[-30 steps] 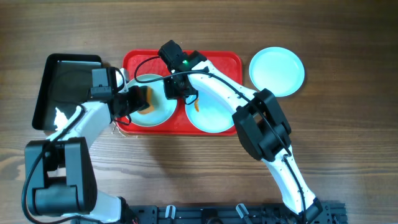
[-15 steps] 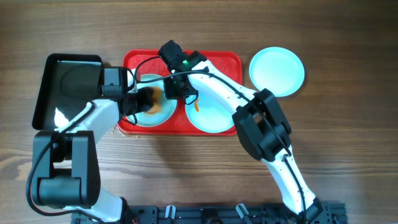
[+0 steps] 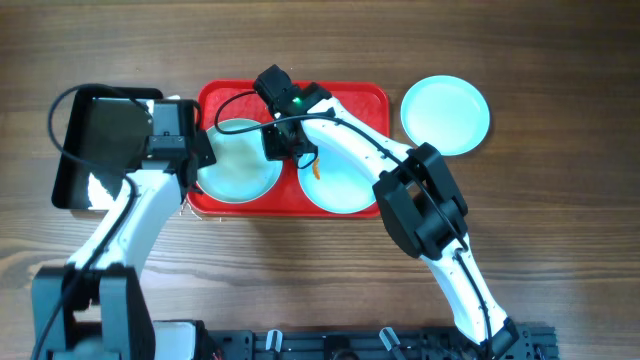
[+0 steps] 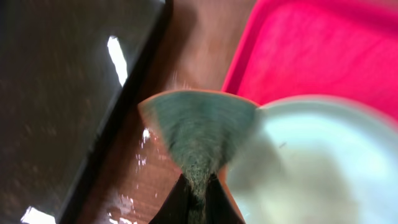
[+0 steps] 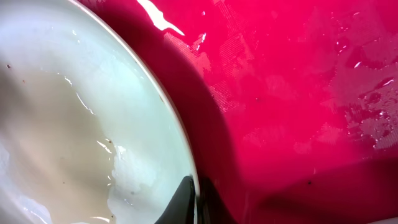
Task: Clean dirty plates on tray and stack at the side
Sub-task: 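Move the sponge onto the left plate and scrub it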
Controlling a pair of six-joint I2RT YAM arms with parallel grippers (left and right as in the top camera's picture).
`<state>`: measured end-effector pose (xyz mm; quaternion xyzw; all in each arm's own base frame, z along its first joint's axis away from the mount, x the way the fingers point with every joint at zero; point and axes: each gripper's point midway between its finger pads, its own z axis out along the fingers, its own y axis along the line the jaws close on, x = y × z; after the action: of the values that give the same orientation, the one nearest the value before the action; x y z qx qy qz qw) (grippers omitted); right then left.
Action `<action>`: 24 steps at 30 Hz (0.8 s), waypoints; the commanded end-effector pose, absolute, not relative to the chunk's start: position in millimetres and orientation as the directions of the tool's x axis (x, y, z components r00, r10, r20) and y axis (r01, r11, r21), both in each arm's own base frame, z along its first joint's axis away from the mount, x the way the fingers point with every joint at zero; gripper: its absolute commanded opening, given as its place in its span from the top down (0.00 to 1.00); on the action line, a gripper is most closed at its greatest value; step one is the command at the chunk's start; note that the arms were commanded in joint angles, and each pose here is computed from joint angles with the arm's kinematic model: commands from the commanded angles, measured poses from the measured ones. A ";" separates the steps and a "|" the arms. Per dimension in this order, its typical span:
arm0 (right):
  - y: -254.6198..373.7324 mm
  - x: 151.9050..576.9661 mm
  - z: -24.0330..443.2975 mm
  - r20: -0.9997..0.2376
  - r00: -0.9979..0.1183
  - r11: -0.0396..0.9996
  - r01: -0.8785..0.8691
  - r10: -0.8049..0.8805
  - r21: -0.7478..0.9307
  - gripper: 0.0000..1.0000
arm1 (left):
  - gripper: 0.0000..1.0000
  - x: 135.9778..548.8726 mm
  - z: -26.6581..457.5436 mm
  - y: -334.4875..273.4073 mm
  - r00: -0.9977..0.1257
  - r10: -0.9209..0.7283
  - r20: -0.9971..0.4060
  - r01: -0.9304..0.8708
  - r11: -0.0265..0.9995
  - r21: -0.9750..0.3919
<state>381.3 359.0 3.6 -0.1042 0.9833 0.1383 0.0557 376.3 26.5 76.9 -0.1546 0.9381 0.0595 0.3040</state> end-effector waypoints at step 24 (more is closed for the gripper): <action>326.8 377.2 -38.3 -0.077 -0.979 0.971 -0.196 -0.187 0.133 0.96 | 0.96 380.2 71.6 69.4 -0.747 -0.240 -0.620 -0.446 0.872 0.200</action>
<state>382.7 357.4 3.6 -0.1019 0.9835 0.1386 0.0555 380.4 21.4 20.9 -0.1543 0.9571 0.0532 0.2393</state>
